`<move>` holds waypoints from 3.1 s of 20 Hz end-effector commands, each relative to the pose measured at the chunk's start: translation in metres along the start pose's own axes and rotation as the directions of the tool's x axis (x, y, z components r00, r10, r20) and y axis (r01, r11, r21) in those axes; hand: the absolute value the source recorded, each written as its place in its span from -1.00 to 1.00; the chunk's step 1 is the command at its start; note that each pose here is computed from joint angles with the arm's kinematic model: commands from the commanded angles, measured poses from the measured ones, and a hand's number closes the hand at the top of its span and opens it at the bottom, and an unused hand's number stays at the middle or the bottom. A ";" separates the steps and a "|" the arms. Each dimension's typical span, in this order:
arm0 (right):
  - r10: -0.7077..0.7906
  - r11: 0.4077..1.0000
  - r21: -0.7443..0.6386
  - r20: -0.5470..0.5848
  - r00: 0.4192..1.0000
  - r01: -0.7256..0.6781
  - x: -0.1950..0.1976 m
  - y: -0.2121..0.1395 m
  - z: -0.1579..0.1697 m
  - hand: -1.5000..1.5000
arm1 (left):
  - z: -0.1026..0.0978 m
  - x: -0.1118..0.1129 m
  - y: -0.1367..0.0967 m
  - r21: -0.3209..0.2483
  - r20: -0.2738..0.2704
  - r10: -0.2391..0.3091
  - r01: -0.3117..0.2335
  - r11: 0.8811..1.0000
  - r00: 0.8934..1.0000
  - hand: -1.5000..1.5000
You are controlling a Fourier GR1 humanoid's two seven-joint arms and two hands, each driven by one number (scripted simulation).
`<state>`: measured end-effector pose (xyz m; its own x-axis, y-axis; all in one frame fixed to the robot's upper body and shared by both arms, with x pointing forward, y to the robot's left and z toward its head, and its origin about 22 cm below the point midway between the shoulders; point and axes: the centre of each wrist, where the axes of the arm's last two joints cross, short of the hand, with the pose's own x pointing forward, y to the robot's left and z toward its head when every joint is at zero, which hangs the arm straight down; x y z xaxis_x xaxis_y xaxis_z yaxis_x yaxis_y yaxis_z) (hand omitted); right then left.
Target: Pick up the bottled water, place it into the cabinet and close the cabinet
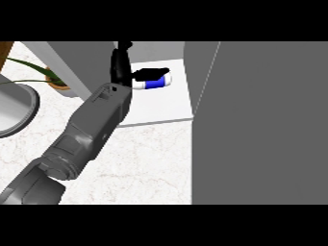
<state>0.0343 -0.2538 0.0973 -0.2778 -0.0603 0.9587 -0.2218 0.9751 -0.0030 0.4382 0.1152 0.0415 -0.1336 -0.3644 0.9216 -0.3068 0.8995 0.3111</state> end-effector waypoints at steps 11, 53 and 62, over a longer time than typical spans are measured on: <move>-0.056 0.998 -0.005 0.008 0.998 0.056 0.018 0.004 -0.001 -1.00 | -0.006 0.033 -0.014 -0.197 0.124 0.373 -0.345 0.918 0.920 -1.00; 0.077 0.935 0.352 -0.088 0.993 -0.042 0.048 0.023 -0.014 1.00 | 0.194 -0.011 0.072 -0.464 -0.084 0.688 -0.640 0.613 0.720 1.00; 0.058 0.858 0.510 -0.002 0.998 -0.049 0.058 0.032 -0.016 1.00 | 0.197 -0.025 0.153 -0.348 -0.021 0.696 -0.658 0.668 0.718 -1.00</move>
<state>0.0301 -0.2265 0.1101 -0.1445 -0.1170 0.9826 -0.6281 0.7781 0.0003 0.2176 0.1852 0.0127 -0.2714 0.3672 0.8897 0.2538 0.9190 -0.3018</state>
